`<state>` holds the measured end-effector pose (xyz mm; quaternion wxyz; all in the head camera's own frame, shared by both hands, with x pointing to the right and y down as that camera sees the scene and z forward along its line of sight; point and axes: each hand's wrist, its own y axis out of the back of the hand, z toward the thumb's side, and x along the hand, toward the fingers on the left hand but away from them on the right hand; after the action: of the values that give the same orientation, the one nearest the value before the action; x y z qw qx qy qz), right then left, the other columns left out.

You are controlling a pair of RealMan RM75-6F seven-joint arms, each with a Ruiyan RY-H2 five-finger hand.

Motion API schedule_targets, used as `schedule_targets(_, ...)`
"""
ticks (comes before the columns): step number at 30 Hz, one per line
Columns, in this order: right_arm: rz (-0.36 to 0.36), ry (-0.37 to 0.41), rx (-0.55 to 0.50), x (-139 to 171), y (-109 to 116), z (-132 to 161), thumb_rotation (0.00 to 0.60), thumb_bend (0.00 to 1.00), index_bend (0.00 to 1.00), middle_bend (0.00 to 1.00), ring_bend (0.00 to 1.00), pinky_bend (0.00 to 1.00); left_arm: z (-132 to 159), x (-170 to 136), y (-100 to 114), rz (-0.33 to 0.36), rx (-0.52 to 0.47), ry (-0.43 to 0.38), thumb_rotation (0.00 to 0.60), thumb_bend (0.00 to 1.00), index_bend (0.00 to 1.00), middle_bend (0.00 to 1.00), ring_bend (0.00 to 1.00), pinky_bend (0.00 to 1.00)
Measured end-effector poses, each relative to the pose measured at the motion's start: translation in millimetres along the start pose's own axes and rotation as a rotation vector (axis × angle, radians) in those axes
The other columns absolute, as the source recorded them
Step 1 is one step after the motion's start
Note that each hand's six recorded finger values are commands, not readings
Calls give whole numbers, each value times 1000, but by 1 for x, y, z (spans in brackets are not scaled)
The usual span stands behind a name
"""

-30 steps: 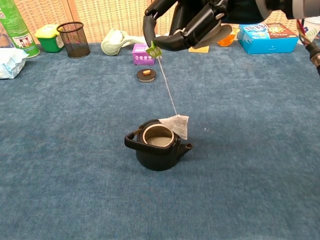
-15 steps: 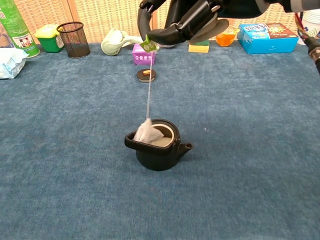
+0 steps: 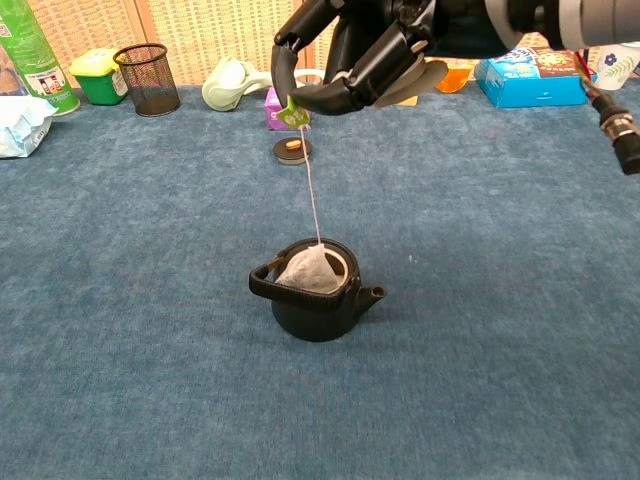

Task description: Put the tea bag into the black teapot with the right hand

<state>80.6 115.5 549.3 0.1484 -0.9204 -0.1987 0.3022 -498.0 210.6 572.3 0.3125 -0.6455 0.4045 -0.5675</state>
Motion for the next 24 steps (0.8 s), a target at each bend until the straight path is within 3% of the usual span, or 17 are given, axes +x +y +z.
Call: schedule_targets(24,34,-73,-8,1,-16,-34,600,571,625,1000,1000,1000,3,1,-1,-7,8,-2,600,319,304,251,120,154)
